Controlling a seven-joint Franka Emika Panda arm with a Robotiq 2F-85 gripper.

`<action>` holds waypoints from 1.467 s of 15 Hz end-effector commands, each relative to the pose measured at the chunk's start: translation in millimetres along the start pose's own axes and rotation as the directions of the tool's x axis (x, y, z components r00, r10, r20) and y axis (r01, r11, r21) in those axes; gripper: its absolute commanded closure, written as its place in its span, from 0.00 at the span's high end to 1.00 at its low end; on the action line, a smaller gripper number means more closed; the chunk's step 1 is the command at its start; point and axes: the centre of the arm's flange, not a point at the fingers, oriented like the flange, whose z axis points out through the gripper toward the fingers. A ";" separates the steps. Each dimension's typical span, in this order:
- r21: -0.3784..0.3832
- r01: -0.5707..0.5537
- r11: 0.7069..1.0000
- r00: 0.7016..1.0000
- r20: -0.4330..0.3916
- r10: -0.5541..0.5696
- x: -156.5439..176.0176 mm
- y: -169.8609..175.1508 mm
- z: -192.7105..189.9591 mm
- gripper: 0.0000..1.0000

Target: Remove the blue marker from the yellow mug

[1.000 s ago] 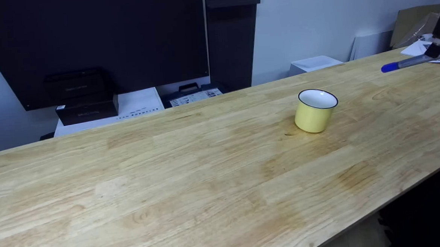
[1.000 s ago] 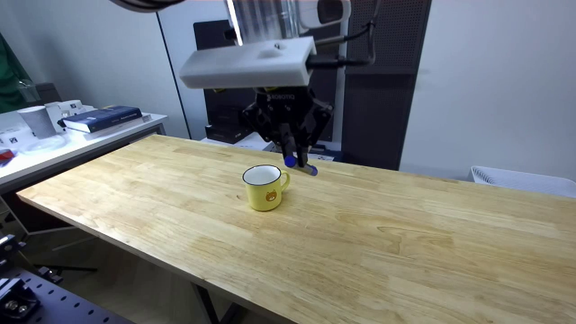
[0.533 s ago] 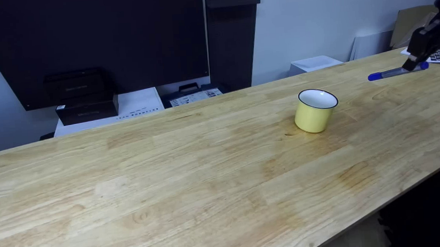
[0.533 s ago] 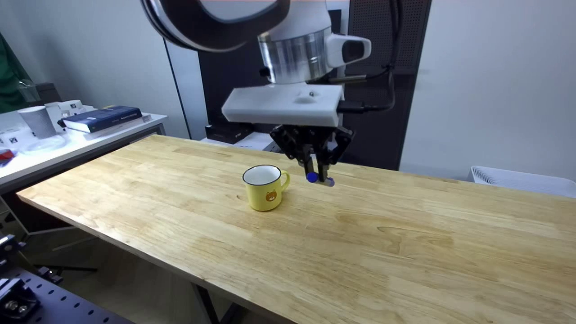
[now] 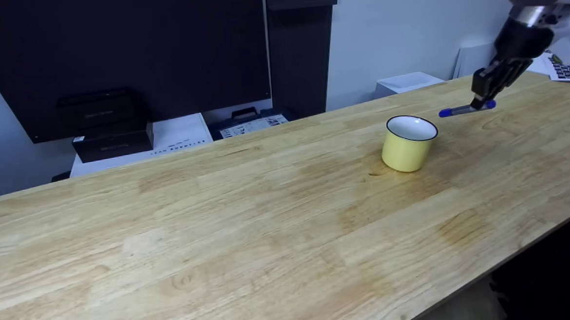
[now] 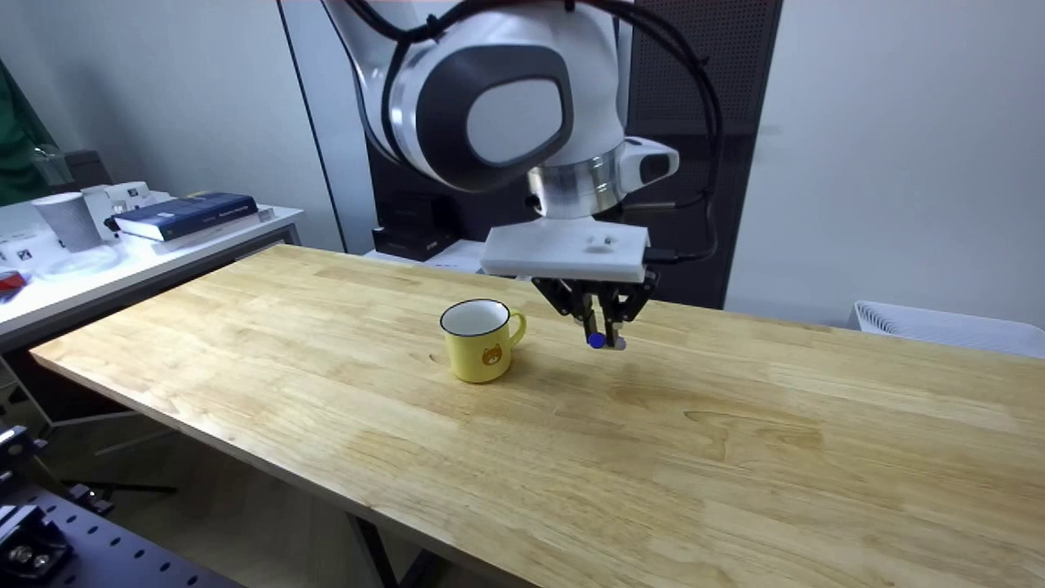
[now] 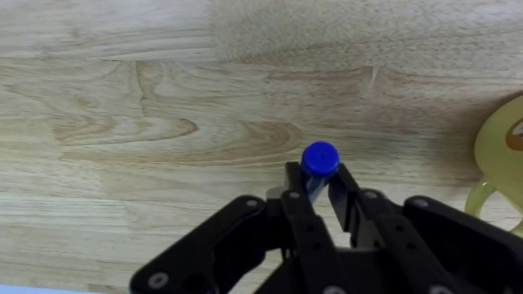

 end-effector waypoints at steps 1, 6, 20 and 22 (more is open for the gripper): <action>0.019 0.050 0.999 0.999 -0.021 -0.050 26.8 -18.5 34.7 0.05; 0.032 0.140 0.990 0.990 -0.026 -0.139 40.9 -42.0 48.5 0.05; 0.133 0.069 0.989 0.997 0.016 -0.072 28.9 -61.9 32.1 0.98; 0.111 -0.009 0.994 0.999 0.039 0.005 25.8 -58.7 9.8 1.00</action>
